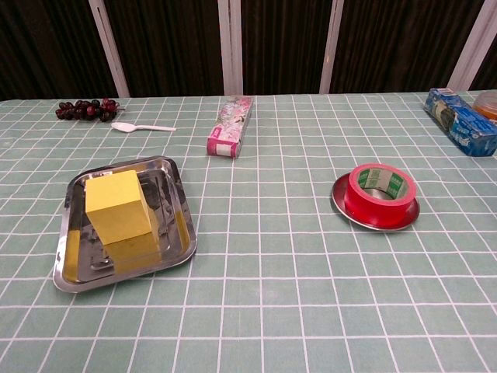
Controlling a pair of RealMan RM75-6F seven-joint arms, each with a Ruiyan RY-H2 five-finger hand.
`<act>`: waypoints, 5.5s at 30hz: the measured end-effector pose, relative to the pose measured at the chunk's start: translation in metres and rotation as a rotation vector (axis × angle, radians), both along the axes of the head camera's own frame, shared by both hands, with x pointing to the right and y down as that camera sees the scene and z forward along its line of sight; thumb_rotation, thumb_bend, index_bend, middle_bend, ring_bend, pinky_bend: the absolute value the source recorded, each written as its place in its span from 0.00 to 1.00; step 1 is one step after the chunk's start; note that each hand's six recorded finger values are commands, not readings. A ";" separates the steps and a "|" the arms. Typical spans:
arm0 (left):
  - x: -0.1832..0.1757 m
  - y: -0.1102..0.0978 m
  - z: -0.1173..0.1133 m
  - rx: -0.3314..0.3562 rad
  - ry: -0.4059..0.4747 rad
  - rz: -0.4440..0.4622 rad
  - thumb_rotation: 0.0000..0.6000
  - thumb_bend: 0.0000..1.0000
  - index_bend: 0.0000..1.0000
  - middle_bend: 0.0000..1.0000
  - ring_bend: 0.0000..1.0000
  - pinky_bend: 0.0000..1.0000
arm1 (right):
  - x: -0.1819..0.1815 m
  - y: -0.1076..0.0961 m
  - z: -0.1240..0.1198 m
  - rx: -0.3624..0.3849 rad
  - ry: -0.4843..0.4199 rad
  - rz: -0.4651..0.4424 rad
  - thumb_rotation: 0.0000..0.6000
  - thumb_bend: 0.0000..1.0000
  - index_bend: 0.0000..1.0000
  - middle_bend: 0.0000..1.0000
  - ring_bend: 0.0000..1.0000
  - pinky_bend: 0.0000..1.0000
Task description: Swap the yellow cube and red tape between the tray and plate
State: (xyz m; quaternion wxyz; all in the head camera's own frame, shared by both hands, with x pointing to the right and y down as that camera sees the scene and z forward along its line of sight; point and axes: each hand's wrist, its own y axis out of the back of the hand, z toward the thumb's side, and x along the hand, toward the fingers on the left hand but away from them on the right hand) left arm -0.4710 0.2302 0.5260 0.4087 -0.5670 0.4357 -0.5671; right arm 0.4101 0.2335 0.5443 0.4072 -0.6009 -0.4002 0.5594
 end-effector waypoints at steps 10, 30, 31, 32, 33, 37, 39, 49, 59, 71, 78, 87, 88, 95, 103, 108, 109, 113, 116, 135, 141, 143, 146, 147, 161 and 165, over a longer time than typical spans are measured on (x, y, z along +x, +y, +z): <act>0.002 -0.003 0.004 -0.011 0.010 0.012 1.00 0.05 0.10 0.00 0.00 0.00 | -0.002 0.004 -0.001 -0.010 -0.001 -0.001 1.00 0.04 0.05 0.00 0.01 0.00; 0.007 -0.003 0.005 0.000 0.006 0.018 1.00 0.05 0.10 0.00 0.00 0.00 | -0.029 -0.005 0.028 -0.178 -0.118 -0.035 1.00 0.05 0.04 0.00 0.01 0.00; 0.007 -0.004 0.006 0.001 0.003 0.018 1.00 0.05 0.10 0.00 0.00 0.00 | -0.035 -0.012 0.033 -0.196 -0.127 -0.046 1.00 0.05 0.04 0.00 0.01 0.00; 0.006 -0.004 0.006 0.001 0.000 0.018 1.00 0.05 0.10 0.00 0.00 0.00 | -0.040 -0.018 0.036 -0.208 -0.135 -0.055 1.00 0.05 0.04 0.00 0.01 0.00; 0.006 -0.004 0.007 0.000 -0.004 0.017 1.00 0.05 0.10 0.00 0.00 0.00 | -0.045 -0.024 0.039 -0.220 -0.142 -0.064 1.00 0.05 0.04 0.00 0.01 0.00; 0.004 -0.006 0.009 -0.002 -0.018 0.005 1.00 0.05 0.10 0.00 0.00 0.00 | -0.072 -0.055 0.053 -0.276 -0.156 -0.106 1.00 0.05 0.04 0.00 0.01 0.00; 0.002 -0.007 0.010 0.000 -0.025 -0.003 1.00 0.05 0.10 0.00 0.00 0.00 | -0.083 -0.066 0.060 -0.305 -0.156 -0.117 1.00 0.04 0.04 0.00 0.01 0.00; -0.005 -0.010 0.009 0.012 -0.051 -0.023 1.00 0.05 0.10 0.00 0.00 0.00 | -0.147 -0.105 0.099 -0.445 -0.145 -0.177 1.00 0.05 0.04 0.00 0.01 0.00; -0.008 -0.010 0.009 0.020 -0.078 -0.038 1.00 0.05 0.10 0.00 0.00 0.00 | -0.188 -0.129 0.141 -0.519 -0.073 -0.230 1.00 0.04 0.04 0.00 0.07 0.00; -0.008 -0.012 0.013 0.021 -0.102 -0.045 1.00 0.05 0.10 0.00 0.00 0.00 | -0.184 -0.136 0.166 -0.555 -0.010 -0.240 1.00 0.05 0.18 0.07 0.28 0.15; -0.006 -0.013 0.014 0.024 -0.100 -0.039 1.00 0.05 0.10 0.00 0.00 0.00 | -0.188 -0.137 0.167 -0.515 -0.020 -0.242 1.00 0.19 0.31 0.20 0.44 0.28; -0.008 -0.013 0.011 0.035 -0.093 -0.051 1.00 0.05 0.10 0.00 0.00 0.00 | -0.196 -0.142 0.164 -0.452 -0.025 -0.279 1.00 0.27 0.38 0.26 0.50 0.34; -0.009 -0.013 0.010 0.038 -0.093 -0.053 1.00 0.05 0.10 0.00 0.00 0.00 | -0.198 -0.144 0.161 -0.438 -0.029 -0.285 1.00 0.27 0.38 0.26 0.50 0.34; -0.011 -0.013 0.009 0.038 -0.090 -0.060 1.00 0.05 0.10 0.00 0.00 0.00 | -0.224 -0.173 0.123 -0.345 -0.095 -0.313 1.00 0.28 0.38 0.26 0.50 0.34; -0.016 -0.016 0.009 0.042 -0.094 -0.072 1.00 0.05 0.10 0.00 0.00 0.00 | -0.286 -0.185 0.119 -0.389 -0.201 -0.342 1.00 0.28 0.38 0.26 0.50 0.34; -0.017 -0.016 0.011 0.036 -0.096 -0.073 1.00 0.05 0.10 0.00 0.00 0.00 | -0.319 -0.181 0.136 -0.417 -0.222 -0.366 1.00 0.28 0.35 0.25 0.50 0.34; -0.017 -0.016 0.011 0.033 -0.097 -0.073 1.00 0.05 0.10 0.00 0.00 0.00 | -0.326 -0.180 0.141 -0.422 -0.223 -0.368 1.00 0.28 0.34 0.24 0.50 0.34; -0.016 -0.015 0.014 0.019 -0.096 -0.066 1.00 0.05 0.10 0.00 0.00 0.00 | -0.342 -0.180 0.156 -0.424 -0.222 -0.366 1.00 0.22 0.26 0.15 0.39 0.27; -0.016 -0.015 0.014 0.017 -0.096 -0.067 1.00 0.05 0.10 0.00 0.00 0.00 | -0.349 -0.181 0.167 -0.419 -0.221 -0.354 1.00 0.16 0.20 0.07 0.25 0.20; -0.009 -0.014 0.019 -0.001 -0.088 -0.040 1.00 0.05 0.10 0.00 0.00 0.00 | -0.333 -0.184 0.155 -0.396 -0.235 -0.371 1.00 0.05 0.12 0.00 0.04 0.02; -0.003 -0.016 0.017 0.000 -0.057 -0.022 1.00 0.03 0.10 0.00 0.00 0.00 | -0.263 -0.189 0.107 -0.265 -0.199 -0.304 1.00 0.04 0.12 0.00 0.04 0.02; 0.000 -0.017 0.015 0.004 -0.040 -0.009 1.00 0.03 0.10 0.00 0.00 0.00 | -0.220 -0.185 0.090 -0.208 -0.170 -0.247 1.00 0.04 0.12 0.00 0.04 0.01; 0.006 -0.023 0.014 -0.005 -0.010 0.019 1.00 0.02 0.10 0.00 0.00 0.00 | -0.154 -0.164 0.070 -0.148 -0.120 -0.167 1.00 0.04 0.12 0.00 0.04 0.01; 0.008 -0.025 0.014 -0.012 -0.006 0.029 1.00 0.02 0.10 0.00 0.00 0.00 | -0.136 -0.154 0.065 -0.137 -0.107 -0.149 1.00 0.04 0.12 0.00 0.04 0.00; 0.089 -0.083 0.055 -0.271 -0.006 0.265 1.00 0.00 0.10 0.00 0.00 0.00 | -0.005 0.005 0.026 -0.213 -0.077 0.002 1.00 0.04 0.12 0.00 0.04 0.00; 0.120 -0.097 0.072 -0.341 -0.027 0.337 1.00 0.00 0.10 0.00 0.00 0.00 | 0.003 0.007 0.023 -0.209 -0.072 0.017 1.00 0.05 0.12 0.00 0.04 0.00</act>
